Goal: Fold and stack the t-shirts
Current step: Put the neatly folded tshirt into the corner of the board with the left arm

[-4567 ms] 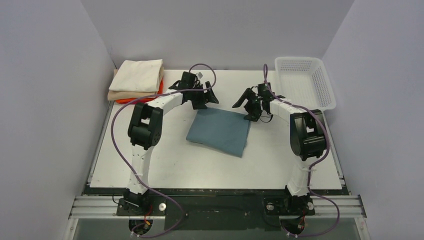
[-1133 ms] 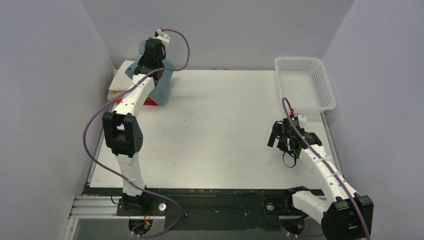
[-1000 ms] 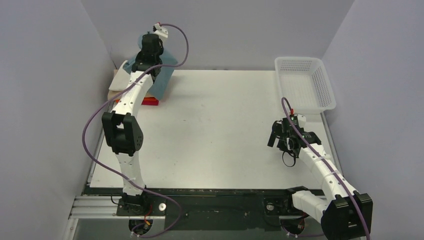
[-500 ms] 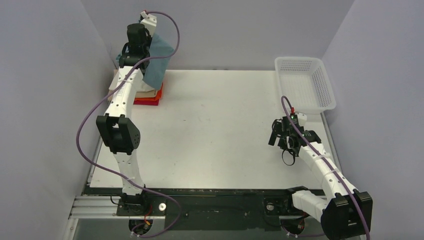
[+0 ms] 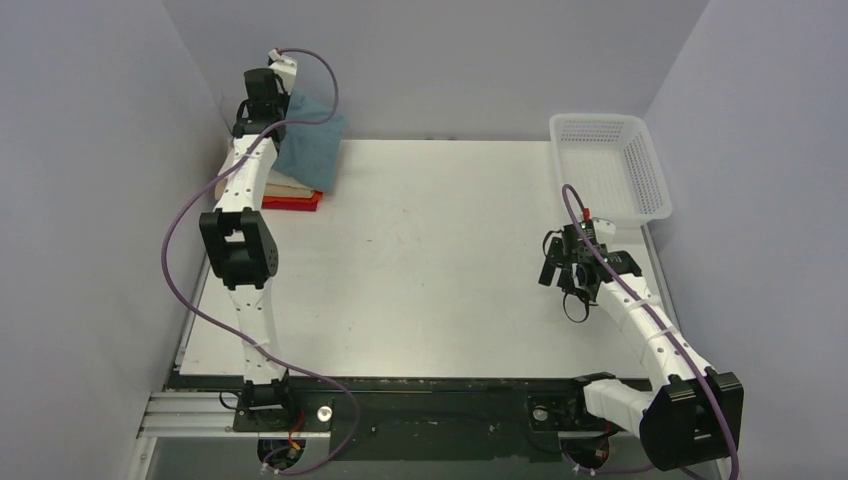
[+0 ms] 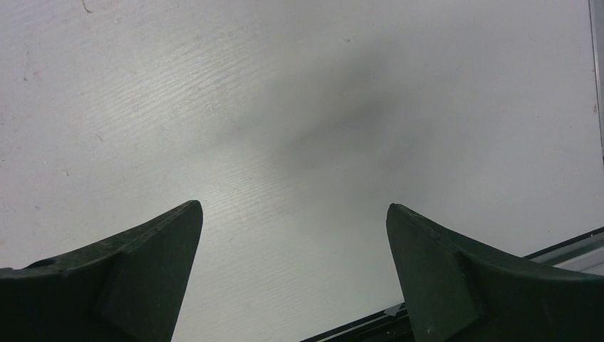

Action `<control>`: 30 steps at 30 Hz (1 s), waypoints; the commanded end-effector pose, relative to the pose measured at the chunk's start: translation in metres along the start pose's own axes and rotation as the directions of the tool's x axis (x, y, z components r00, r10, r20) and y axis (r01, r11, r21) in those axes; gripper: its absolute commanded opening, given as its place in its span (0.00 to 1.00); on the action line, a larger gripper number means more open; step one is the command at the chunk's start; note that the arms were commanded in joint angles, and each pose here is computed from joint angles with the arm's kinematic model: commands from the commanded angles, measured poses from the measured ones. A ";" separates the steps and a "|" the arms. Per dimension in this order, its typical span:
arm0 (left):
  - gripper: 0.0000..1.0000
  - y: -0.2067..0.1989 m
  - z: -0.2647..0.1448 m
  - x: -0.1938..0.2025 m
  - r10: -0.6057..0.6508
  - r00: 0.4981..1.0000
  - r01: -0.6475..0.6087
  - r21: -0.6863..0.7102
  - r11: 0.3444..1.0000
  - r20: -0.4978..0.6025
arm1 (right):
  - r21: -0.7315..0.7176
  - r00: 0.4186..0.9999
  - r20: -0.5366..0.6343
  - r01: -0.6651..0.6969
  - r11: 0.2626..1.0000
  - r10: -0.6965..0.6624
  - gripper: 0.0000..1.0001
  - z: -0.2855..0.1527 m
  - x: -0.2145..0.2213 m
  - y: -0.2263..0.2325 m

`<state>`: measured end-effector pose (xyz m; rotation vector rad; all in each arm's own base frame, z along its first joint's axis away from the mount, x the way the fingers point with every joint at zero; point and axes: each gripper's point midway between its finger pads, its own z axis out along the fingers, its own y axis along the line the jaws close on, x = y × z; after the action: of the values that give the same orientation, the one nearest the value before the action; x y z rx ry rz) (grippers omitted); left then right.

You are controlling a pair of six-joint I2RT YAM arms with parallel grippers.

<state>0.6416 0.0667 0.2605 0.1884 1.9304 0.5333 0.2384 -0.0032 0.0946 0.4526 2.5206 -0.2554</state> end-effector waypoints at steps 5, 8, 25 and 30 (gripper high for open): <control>0.00 0.074 0.031 -0.020 -0.141 0.975 0.153 -0.061 0.986 0.170 | 0.084 0.999 -0.024 -0.031 0.996 0.033 0.96 -0.009 -0.006 -0.013; 0.00 0.084 0.043 -0.007 -0.187 0.968 0.197 -0.045 0.979 0.170 | 0.094 0.999 -0.019 -0.030 0.995 0.032 0.96 -0.015 -0.010 -0.014; 0.83 0.148 0.017 -0.011 -0.415 0.886 0.451 -0.177 0.875 0.208 | 0.195 0.994 0.089 -0.083 0.977 0.067 0.99 -0.033 -0.034 -0.028; 0.85 0.170 -0.073 -0.052 -0.589 0.763 0.640 -0.178 0.748 0.265 | 0.113 0.970 0.179 -0.185 0.976 0.163 1.00 -0.040 -0.034 -0.027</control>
<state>0.6469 0.1915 0.2495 -0.3432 1.8558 0.3787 0.2413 -0.0212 0.1339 0.5899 2.4166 -0.4156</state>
